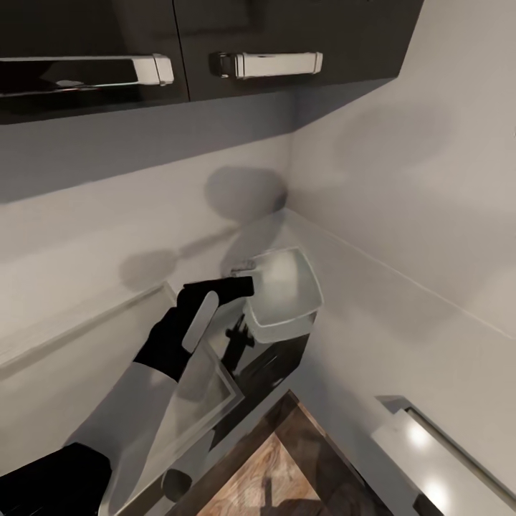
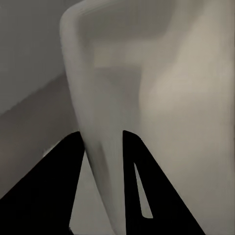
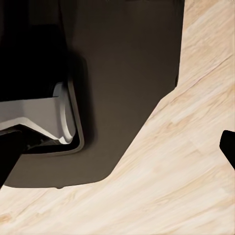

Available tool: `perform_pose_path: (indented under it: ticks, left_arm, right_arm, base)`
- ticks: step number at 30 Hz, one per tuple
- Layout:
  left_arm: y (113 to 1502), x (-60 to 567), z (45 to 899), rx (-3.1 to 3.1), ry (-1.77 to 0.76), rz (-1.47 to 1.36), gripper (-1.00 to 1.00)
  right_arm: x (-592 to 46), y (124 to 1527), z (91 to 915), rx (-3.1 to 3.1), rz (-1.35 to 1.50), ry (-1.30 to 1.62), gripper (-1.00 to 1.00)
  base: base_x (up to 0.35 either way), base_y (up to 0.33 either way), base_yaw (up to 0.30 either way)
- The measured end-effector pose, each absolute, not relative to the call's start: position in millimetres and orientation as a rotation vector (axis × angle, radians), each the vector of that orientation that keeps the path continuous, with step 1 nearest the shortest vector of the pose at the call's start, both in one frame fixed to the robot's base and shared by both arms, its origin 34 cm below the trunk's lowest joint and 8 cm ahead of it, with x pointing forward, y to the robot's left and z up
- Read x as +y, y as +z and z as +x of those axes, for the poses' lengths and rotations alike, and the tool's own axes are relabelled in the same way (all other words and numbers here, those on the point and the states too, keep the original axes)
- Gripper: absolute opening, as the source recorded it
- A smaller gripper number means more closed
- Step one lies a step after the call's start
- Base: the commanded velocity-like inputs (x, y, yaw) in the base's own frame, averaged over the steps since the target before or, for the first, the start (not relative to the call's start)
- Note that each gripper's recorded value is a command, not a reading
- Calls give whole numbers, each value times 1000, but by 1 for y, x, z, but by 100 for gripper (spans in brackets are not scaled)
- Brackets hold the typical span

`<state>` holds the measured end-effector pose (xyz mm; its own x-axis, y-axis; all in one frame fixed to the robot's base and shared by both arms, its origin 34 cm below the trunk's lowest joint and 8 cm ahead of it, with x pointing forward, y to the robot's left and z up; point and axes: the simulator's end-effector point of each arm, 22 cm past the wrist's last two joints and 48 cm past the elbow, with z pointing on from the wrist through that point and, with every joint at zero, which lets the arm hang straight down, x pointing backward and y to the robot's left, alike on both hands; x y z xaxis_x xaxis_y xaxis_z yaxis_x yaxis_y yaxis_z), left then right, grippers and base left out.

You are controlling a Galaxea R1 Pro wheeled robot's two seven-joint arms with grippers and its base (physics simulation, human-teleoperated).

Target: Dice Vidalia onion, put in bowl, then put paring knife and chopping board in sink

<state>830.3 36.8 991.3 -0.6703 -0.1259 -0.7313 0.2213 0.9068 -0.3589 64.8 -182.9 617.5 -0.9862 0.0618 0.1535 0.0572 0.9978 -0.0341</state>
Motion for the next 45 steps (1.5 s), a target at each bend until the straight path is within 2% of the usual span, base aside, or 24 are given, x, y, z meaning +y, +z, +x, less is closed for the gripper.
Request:
perform_pose_path:
  ticks: [24, 36, 45]
  left_arm:
    - [1056, 39, 838, 2120, -541, 81, -100]
    - [1085, 42, 840, 2065, -537, 88, -100]
    - [1102, 43, 839, 2036, -536, 93, -100]
  right_arm:
    - [-188, 615, 81, -3026, -92, 52, 100]
    - [-188, 614, 94, -3070, -100, 55, 100]
    - [-189, 614, 103, -3101, -103, 59, 100]
  base:
    - [-13, 0, 0]
    - [-304, 0, 2]
    - [-333, 0, 171]
